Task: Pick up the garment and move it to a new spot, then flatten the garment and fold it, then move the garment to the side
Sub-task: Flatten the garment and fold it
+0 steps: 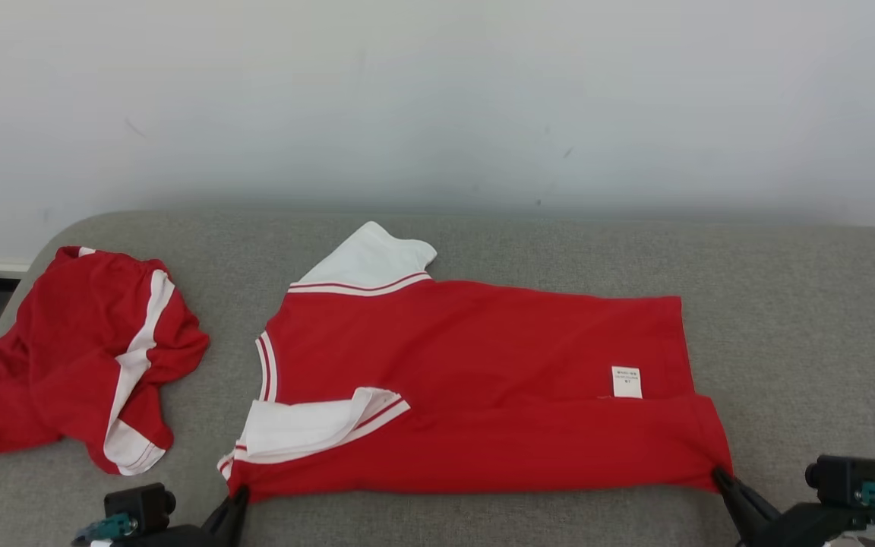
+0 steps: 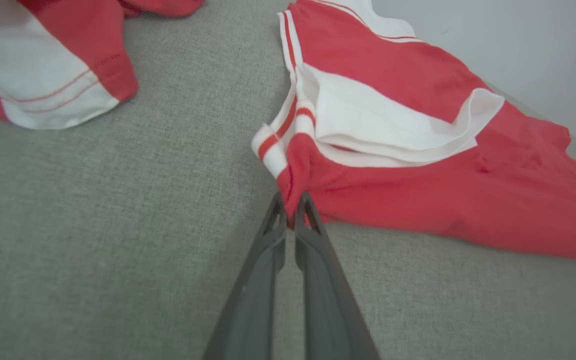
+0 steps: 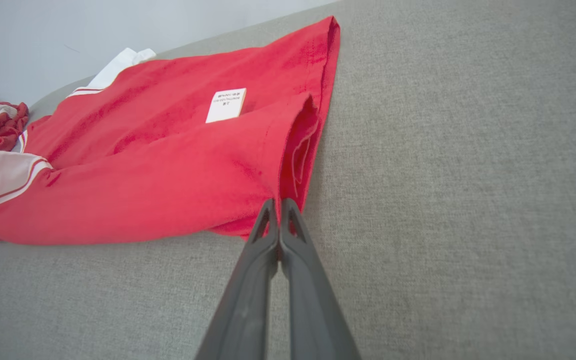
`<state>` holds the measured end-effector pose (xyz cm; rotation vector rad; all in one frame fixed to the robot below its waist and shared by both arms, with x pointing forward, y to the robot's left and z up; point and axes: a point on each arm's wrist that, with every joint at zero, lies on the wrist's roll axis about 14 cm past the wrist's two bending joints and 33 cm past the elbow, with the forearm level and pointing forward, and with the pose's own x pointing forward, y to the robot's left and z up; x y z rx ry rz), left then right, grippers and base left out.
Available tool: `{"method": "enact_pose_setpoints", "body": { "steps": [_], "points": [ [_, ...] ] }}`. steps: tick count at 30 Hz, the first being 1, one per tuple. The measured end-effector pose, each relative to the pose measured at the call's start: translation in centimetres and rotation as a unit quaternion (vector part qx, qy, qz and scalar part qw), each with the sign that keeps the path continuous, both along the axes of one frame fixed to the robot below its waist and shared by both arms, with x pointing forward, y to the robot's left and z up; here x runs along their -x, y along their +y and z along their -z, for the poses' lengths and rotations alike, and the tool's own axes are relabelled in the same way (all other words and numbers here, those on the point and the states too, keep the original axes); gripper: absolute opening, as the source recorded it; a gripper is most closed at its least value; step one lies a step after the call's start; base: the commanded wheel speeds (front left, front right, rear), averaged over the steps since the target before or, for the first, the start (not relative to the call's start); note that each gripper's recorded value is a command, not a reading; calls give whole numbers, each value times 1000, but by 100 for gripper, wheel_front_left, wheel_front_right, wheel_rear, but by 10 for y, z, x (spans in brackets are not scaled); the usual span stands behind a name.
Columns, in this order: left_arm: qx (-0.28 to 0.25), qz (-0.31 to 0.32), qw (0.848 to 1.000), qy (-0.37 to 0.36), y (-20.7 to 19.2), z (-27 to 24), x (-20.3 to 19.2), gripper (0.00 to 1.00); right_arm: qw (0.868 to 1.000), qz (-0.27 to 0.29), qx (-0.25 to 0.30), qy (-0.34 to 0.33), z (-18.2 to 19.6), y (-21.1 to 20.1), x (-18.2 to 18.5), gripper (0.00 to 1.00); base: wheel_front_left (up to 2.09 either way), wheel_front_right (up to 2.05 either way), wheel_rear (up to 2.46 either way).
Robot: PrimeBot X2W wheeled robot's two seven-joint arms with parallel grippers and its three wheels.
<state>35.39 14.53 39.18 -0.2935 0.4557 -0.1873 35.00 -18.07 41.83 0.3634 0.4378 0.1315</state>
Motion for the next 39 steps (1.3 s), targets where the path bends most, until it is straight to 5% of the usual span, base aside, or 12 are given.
{"method": "enact_pose_setpoints", "body": {
  "steps": [24,25,26,27,28,39],
  "points": [
    [27,-7,998,60,-8,-1,46,0,998,11,2,66,12,-5,43,0,0,0,0],
    [25,-12,998,58,-6,-1,45,0,998,12,7,64,12,-7,43,48,0,0,0],
    [19,-17,998,55,-3,-2,45,16,998,16,10,61,12,-9,42,100,0,0,0],
    [12,-18,998,53,-1,-1,44,65,998,20,11,58,11,-11,42,100,0,0,0],
    [10,-20,999,49,1,-2,44,100,998,21,13,58,11,-12,41,100,0,0,0],
    [-24,-50,997,-44,19,-33,26,100,997,60,27,-48,-30,-26,16,100,0,0,0]
  ]
}}
